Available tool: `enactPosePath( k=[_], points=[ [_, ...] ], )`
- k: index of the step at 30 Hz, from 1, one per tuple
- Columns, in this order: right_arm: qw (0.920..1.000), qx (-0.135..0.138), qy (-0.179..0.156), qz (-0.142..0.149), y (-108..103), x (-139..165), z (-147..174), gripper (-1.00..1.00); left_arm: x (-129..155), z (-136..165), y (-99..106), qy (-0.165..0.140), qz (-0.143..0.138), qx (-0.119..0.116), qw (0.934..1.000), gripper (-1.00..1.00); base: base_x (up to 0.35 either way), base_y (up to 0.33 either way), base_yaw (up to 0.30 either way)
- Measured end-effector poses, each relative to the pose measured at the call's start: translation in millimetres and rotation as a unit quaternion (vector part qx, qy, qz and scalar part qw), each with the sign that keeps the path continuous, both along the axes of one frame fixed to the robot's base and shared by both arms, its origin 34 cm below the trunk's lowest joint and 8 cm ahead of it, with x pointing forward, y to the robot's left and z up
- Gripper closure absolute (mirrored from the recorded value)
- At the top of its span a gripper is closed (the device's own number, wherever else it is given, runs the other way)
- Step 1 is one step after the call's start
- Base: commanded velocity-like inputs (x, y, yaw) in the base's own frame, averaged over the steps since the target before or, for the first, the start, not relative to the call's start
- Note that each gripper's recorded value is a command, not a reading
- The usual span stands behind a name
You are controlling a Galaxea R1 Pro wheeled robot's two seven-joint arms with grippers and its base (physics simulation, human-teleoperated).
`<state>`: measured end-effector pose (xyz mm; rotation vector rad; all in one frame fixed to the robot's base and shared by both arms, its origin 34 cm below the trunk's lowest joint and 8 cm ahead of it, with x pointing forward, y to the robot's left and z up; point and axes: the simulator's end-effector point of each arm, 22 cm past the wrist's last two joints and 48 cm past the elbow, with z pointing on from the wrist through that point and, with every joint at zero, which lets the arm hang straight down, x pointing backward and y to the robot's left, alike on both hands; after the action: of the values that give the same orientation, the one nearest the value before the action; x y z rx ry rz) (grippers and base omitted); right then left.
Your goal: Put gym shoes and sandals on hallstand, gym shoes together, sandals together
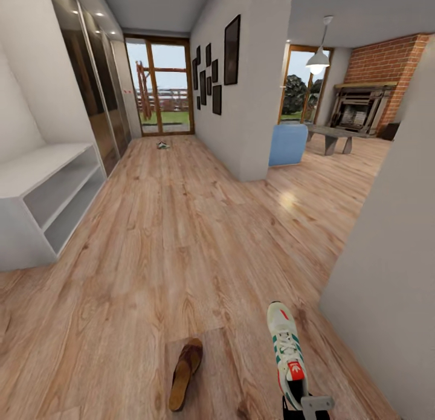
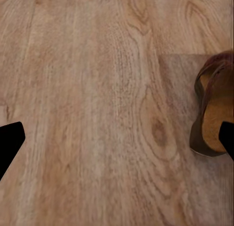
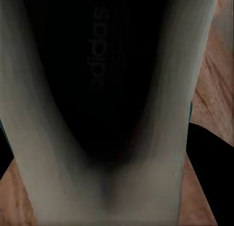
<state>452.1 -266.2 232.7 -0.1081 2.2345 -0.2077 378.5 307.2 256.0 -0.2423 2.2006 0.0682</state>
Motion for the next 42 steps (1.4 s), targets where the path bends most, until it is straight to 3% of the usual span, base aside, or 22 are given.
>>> enactPosePath(
  k=[7, 11, 14, 16, 20, 24, 26, 28, 34, 42],
  points=[
    [1.0, 0.003, -0.003, 0.007, 6, 3, 2, 1.0, 2, 0, -2, 0.002, -0.01, 0.001, 0.9999, -1.0, 0.001, 0.001, -0.044],
    [0.9982, 0.013, -0.049, 0.032, 23, 38, 30, 1.0, 19, 3, -18, -0.001, -0.067, 0.022, 0.9975, -1.0, 0.0, 0.0, -0.002],
    [0.994, 0.02, -0.085, 0.067, 45, 72, 59, 1.0, 59, 15, -46, -0.021, -0.138, 0.034, 0.9896, -1.0, 0.0, 0.0, 0.0],
    [0.9925, 0.018, -0.09, 0.081, 53, 89, 72, 1.0, 81, 21, -57, -0.025, -0.165, 0.034, 0.9854, -1.0, 0.0, 0.0, 0.0],
    [0.9899, 0.009, -0.081, 0.116, 72, 136, 103, 1.0, 119, 22, -76, 0.009, -0.202, 0.012, 0.9792, -1.0, 0.0, 0.0, 0.0],
    [0.9826, 0.025, -0.067, 0.172, 104, 172, 134, 1.0, 134, 21, -93, 0.049, -0.24, -0.01, 0.9695, -1.0, 0.0, 0.0, 0.0],
    [0.9762, 0.04, -0.067, 0.202, 121, 187, 152, 1.0, 138, 22, -100, 0.059, -0.258, -0.012, 0.9642, -1.0, 0.0, 0.0, 0.0],
    [0.9639, 0.063, -0.076, 0.247, 146, 208, 185, 1.0, 139, 21, -108, 0.071, -0.282, -0.003, 0.9568, -1.0, 0.0, 0.0, 0.0],
    [0.9437, 0.087, -0.113, 0.298, 177, 226, 239, 1.0, 133, 15, -107, 0.085, -0.302, 0.019, 0.9493, -1.0, 0.0, 0.0, 0.0],
    [0.9433, 0.087, -0.113, 0.3, 176, 227, 241, 1.0, 132, 15, -107, 0.083, -0.303, 0.02, 0.9491, -1.0, 0.055, 0.0, 0.0]
  ],
)
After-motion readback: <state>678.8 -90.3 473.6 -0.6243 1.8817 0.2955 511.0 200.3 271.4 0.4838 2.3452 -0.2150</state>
